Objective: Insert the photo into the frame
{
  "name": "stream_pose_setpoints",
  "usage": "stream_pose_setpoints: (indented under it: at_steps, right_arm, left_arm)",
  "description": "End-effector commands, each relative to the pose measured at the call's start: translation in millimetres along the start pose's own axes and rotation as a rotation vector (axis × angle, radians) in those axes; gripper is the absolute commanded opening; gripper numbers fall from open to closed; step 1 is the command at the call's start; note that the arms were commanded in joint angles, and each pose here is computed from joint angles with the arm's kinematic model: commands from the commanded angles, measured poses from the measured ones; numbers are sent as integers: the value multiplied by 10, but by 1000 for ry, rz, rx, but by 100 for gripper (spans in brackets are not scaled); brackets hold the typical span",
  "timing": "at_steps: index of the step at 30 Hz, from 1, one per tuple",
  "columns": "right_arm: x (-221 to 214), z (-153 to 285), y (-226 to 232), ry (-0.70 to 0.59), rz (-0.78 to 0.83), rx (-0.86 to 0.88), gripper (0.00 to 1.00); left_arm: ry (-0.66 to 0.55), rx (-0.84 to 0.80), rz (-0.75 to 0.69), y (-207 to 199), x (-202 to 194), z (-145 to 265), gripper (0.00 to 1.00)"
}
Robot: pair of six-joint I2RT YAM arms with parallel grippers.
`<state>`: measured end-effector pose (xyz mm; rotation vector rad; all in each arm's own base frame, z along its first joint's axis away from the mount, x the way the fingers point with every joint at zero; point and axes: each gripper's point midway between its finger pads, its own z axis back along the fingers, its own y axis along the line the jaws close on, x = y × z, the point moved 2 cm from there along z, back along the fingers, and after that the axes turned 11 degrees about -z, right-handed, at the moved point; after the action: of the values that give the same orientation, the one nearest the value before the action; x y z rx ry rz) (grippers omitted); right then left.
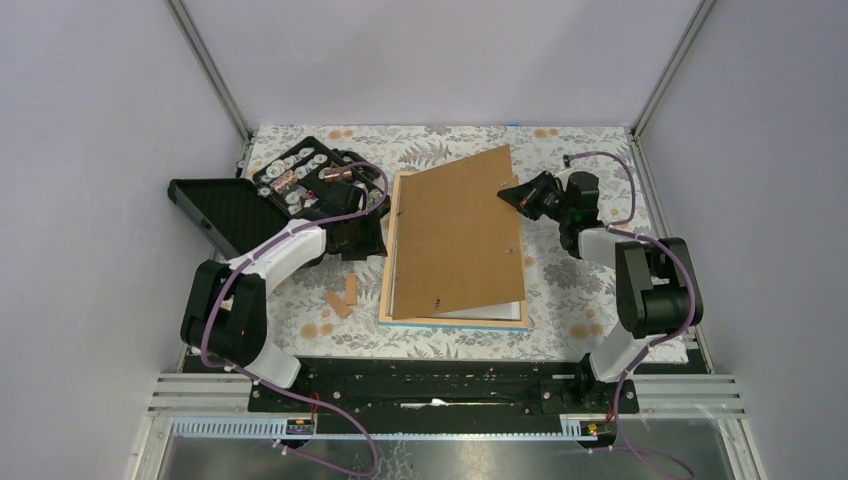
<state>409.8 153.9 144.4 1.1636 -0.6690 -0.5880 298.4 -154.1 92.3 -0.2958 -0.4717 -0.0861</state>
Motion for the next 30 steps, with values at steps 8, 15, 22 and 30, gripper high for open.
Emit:
stream_pose_setpoints:
  at_steps: [8,15,22,30]
  right_arm:
    - [66,-25,181,4,86,84,0]
    - [106,-116,14,-23,72,77,0]
    - [167,-149,71,-51,66,106,0]
    - [214,-115,69,-66,80,101,0]
  left_arm:
    - [0,-56,-13,-42,31,-97,53]
    - [40,-82,-14,-65,-30,-184,51]
    - [91,-99,6,-70,-123,-325,48]
    - [92,-80,13,-34,-124,-333,44]
